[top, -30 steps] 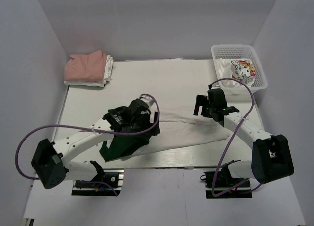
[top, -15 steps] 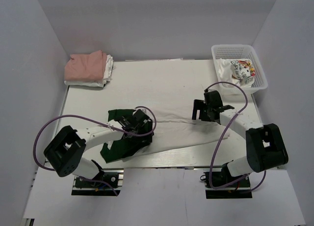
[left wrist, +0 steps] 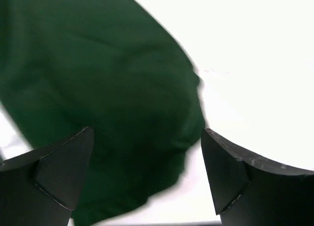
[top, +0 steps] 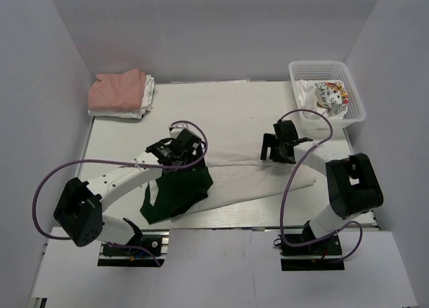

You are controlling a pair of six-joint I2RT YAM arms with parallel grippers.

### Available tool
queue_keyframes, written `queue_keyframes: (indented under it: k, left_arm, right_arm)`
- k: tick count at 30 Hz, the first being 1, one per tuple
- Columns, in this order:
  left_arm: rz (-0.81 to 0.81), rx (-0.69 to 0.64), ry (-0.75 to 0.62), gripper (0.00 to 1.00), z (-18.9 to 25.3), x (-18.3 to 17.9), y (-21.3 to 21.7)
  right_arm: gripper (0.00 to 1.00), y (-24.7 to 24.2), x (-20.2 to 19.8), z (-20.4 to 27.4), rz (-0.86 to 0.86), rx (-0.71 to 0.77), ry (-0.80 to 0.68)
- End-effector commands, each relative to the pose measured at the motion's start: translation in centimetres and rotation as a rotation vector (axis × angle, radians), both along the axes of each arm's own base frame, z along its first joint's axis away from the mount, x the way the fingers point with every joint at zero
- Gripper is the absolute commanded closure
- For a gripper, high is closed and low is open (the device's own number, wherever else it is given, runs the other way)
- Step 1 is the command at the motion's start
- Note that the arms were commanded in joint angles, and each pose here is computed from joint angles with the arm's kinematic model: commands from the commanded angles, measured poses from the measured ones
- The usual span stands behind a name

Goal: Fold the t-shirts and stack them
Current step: Fold the other side of the tshirt into a rectangle

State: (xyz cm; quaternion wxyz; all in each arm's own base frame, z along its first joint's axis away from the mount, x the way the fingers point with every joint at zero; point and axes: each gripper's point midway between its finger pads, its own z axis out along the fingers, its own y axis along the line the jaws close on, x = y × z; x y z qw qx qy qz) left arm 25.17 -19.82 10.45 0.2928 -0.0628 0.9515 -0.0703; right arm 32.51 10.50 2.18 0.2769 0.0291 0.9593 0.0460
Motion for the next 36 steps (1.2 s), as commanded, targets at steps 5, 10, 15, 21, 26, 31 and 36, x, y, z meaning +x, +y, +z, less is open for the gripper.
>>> queue_keyframes:
  k: [5, 10, 15, 21, 26, 31, 36]
  left_arm:
    - [0.215, 0.081, 0.116, 0.00, -4.5, 1.8, 5.4]
    - [0.119, -0.100, 0.146, 0.00, -7.0, 2.5, 1.8]
    - [0.138, -0.011, 0.233, 0.00, -10.3, 2.6, 2.6]
    - [0.256, 0.229, 0.312, 0.00, -12.1, 0.9, 8.4]
    - [0.270, 0.251, 0.380, 0.00, -13.2, -0.7, 9.5]
    - [0.284, 0.263, 0.386, 0.00, -13.5, -0.9, 10.4]
    - [0.258, 0.263, 0.349, 0.00, -12.8, 0.5, 10.4]
  right_arm:
    - [0.10, -4.4, 4.0, -1.0, -0.201, -0.249, -0.031]
    - [0.10, -2.6, 6.3, 0.1, -0.132, -0.202, -0.045]
    - [0.10, -1.7, 7.0, 0.7, -0.068, -0.148, -0.084]
    - [0.10, -3.3, 6.9, -0.8, -0.066, -0.165, -0.029]
    - [0.10, -5.5, 9.0, -0.5, -0.068, -0.159, -0.064]
    - [0.10, -6.5, 12.5, 2.5, -0.009, -0.213, -0.213]
    - [0.10, -4.8, 13.4, 4.2, 0.076, -0.174, -0.259]
